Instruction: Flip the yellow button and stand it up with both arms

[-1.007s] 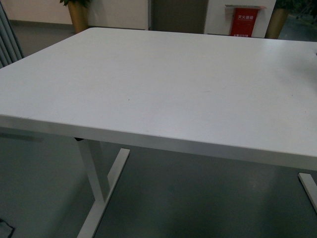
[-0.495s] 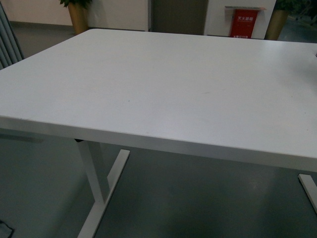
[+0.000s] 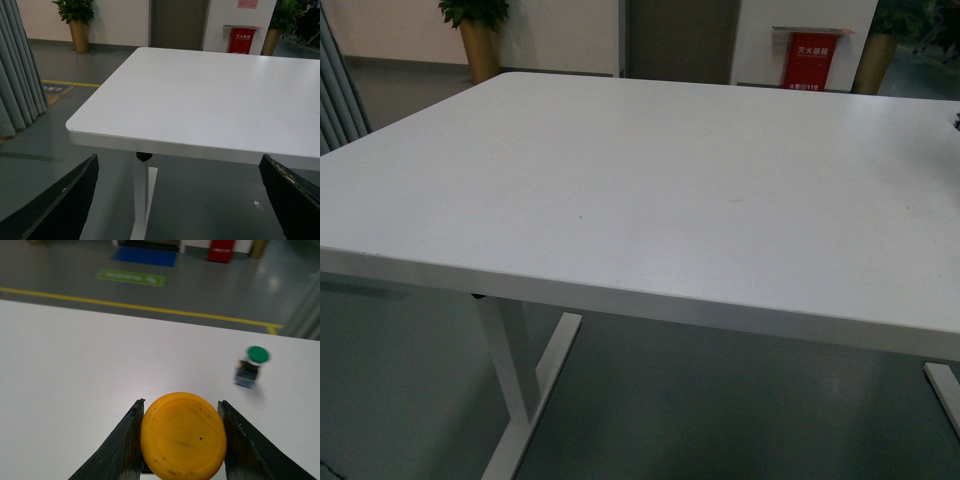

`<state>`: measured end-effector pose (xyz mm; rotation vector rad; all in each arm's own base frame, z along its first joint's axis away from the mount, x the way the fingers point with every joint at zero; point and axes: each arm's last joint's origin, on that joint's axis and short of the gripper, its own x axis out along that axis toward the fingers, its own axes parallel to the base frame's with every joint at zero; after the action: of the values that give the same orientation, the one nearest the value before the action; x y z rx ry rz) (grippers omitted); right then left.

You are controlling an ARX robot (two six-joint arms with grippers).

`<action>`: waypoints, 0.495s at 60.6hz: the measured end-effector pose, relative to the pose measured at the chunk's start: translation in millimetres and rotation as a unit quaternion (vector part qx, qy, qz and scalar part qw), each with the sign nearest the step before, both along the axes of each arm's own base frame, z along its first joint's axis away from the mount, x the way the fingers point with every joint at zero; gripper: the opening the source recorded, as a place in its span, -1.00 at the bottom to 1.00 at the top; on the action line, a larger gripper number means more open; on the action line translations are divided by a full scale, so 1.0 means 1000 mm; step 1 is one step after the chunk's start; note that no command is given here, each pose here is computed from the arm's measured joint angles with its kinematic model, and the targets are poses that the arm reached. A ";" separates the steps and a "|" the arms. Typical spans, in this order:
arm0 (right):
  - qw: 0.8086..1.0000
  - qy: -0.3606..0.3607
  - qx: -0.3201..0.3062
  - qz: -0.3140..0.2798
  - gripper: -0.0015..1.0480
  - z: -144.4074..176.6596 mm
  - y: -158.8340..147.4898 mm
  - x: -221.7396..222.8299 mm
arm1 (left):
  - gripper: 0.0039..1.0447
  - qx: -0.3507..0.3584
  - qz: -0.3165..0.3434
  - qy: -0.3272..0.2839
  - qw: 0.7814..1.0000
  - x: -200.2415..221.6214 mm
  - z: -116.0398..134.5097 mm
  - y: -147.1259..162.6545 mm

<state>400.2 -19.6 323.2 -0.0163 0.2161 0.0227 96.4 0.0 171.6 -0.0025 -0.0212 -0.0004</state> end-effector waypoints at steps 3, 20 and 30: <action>0.999 -0.002 0.040 0.020 -0.28 0.000 -0.001 0.000 | 0.89 0.000 0.000 0.000 1.000 0.000 0.000 0.000; 0.997 -0.005 0.079 -0.008 -0.28 0.004 -0.050 0.044 | 0.89 0.000 0.000 0.000 1.000 0.000 0.000 0.000; 0.998 0.039 0.053 -0.018 -0.28 -0.013 -0.101 0.069 | 0.89 0.000 0.000 0.000 1.000 0.000 0.000 0.000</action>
<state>469.1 -120.5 310.4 0.0943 0.2923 -0.0013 96.4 0.0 171.6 -0.0025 -0.0212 0.0000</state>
